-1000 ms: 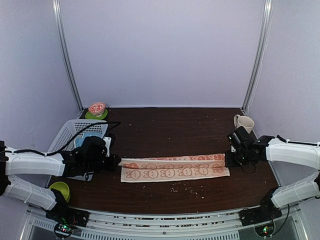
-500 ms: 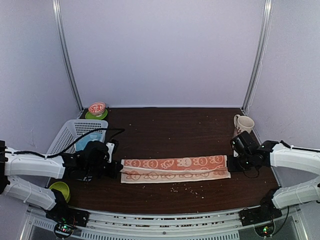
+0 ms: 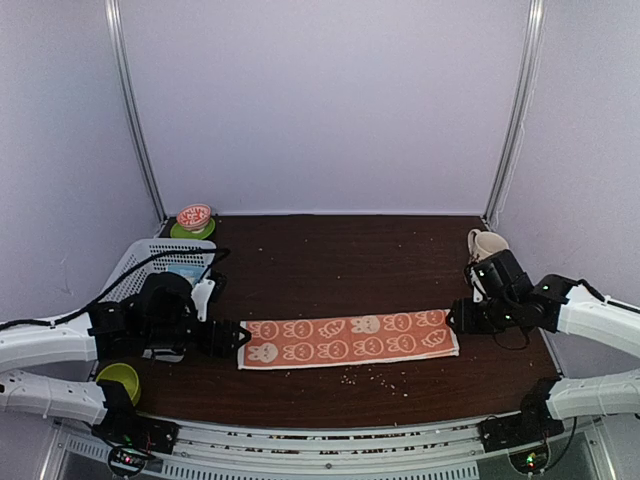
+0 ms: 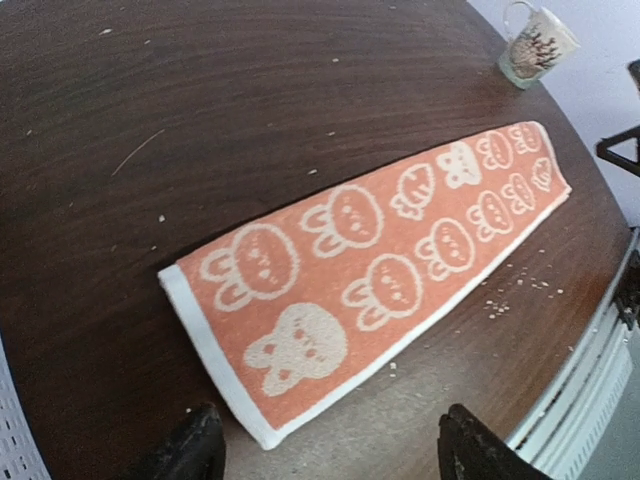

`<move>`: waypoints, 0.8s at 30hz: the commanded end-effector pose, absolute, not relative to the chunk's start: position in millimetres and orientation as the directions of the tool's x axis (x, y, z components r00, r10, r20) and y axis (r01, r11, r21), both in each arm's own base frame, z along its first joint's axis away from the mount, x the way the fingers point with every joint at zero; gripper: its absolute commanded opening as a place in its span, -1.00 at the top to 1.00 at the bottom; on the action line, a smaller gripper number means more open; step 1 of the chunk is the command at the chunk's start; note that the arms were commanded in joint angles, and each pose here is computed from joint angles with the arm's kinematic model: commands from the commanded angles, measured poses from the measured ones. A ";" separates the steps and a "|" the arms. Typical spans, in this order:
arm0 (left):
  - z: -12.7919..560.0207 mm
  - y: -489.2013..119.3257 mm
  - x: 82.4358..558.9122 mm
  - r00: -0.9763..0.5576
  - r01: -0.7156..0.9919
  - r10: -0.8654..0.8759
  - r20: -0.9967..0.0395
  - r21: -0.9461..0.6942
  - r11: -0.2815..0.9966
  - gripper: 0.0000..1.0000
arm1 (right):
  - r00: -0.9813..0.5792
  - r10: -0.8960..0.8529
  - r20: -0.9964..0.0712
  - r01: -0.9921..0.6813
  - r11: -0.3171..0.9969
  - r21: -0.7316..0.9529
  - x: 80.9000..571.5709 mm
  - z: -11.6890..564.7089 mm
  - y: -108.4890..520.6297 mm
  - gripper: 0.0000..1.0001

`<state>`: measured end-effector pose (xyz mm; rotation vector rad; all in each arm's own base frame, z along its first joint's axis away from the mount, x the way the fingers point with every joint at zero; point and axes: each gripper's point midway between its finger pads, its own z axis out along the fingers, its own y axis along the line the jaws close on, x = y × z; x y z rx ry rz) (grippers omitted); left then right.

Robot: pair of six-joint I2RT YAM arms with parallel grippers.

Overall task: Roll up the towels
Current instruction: Fold the towel at the center of the board, then smooth out the towel at the center of the board.

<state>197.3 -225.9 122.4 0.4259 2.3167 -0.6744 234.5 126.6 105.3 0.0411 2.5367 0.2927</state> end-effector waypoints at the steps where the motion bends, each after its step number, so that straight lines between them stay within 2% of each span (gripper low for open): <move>1: 180.4 -263.7 191.9 -0.675 0.601 0.157 -0.721 -0.414 0.684 -0.47 | -0.832 0.121 -0.541 -0.041 0.960 0.278 251.0 111.0 148.2 -0.04; 3: 178.1 -278.2 207.1 -0.692 0.581 0.160 -0.704 -0.411 0.703 -0.31 | -0.833 0.158 -0.531 -0.034 0.942 0.334 258.9 108.4 160.6 -0.03; 6: 158.7 -304.8 235.1 -0.734 0.529 0.157 -0.660 -0.412 0.741 0.16 | -0.830 0.201 -0.520 -0.016 0.924 0.383 271.6 100.5 172.4 -0.02; 8: 140.0 -320.0 251.5 -0.762 0.494 0.157 -0.628 -0.407 0.768 0.40 | -0.833 0.224 -0.505 0.013 0.921 0.388 277.6 90.3 172.1 0.00; 11: 109.0 -327.2 274.3 -0.790 0.435 0.152 -0.593 -0.370 0.821 0.57 | -0.823 0.291 -0.487 0.090 0.915 0.394 290.0 73.9 159.7 0.02; 16: 62.4 -310.2 294.3 -0.850 0.326 0.121 -0.513 -0.331 0.886 0.67 | -0.825 0.373 -0.425 0.194 0.893 0.407 304.6 46.8 142.2 0.04; 20: 33.9 -293.9 290.5 -0.876 0.288 0.129 -0.465 -0.288 0.913 0.71 | -0.843 0.409 -0.349 0.268 0.883 0.385 302.2 20.1 131.5 0.06; 24: 19.2 -286.6 282.9 -0.887 0.289 0.153 -0.435 -0.265 0.920 0.72 | -0.847 0.410 -0.338 0.267 0.878 0.397 301.2 19.9 129.7 0.03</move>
